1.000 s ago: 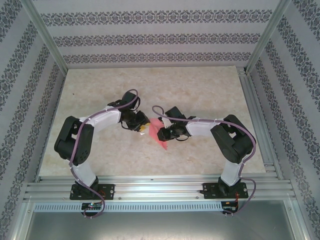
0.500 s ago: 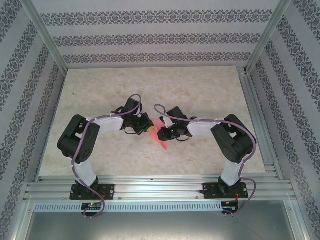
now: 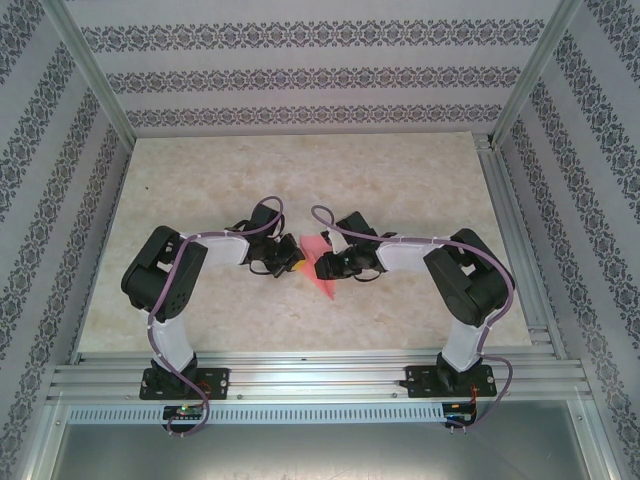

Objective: Fold a paper plane with a square sheet of paper (fold left side to right side)
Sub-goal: Fourth fold the wing at the center of the table.

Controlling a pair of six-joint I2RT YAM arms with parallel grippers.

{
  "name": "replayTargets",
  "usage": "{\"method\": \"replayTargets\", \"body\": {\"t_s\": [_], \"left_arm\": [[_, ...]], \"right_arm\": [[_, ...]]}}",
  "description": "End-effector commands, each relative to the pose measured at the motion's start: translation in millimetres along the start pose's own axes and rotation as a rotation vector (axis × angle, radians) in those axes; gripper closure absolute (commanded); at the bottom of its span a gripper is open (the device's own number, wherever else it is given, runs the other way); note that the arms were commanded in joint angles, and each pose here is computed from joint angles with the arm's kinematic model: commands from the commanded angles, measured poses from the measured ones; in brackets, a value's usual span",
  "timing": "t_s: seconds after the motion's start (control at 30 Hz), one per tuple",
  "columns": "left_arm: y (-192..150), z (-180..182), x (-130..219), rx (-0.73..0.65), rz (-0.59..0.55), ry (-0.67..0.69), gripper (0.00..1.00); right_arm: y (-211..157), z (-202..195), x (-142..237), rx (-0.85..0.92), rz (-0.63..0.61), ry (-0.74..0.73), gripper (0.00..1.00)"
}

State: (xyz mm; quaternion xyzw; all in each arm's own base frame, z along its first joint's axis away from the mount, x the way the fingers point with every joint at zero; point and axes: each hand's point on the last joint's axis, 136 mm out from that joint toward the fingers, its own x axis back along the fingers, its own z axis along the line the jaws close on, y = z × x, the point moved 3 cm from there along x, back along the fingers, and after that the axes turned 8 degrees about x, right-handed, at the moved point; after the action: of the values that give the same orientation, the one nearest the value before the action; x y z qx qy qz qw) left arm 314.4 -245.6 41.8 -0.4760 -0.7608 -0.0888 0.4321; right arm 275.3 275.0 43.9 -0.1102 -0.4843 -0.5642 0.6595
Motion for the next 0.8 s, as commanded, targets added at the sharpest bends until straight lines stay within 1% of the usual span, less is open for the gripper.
{"method": "replayTargets", "body": {"t_s": [0.0, 0.13, 0.23, 0.27, 0.47, 0.57, 0.77], "left_arm": [[2, 19, -8, 0.004, -0.018, 0.083, 1.00], [4, 24, -6, -0.006, -0.037, 0.111, 1.00], [3, 24, -5, -0.008, -0.039, 0.119, 1.00], [4, 24, -6, -0.008, -0.040, 0.119, 1.00], [5, 28, -6, -0.004, -0.044, 0.137, 1.00], [6, 31, -7, -0.004, -0.046, 0.148, 1.00], [7, 36, -8, -0.003, -0.056, 0.174, 1.00]], "right_arm": [[18, 5, 14, 0.005, -0.046, 0.011, 0.75], [23, 6, 18, 0.011, -0.050, 0.015, 0.72], [24, 6, 19, 0.018, -0.047, 0.012, 0.73], [24, 6, 19, 0.018, -0.044, 0.012, 0.74], [21, 11, 19, 0.017, -0.033, 0.069, 0.91], [20, 14, 20, 0.007, -0.043, 0.120, 0.91], [19, 1, 22, -0.024, -0.044, 0.117, 0.87]]}}
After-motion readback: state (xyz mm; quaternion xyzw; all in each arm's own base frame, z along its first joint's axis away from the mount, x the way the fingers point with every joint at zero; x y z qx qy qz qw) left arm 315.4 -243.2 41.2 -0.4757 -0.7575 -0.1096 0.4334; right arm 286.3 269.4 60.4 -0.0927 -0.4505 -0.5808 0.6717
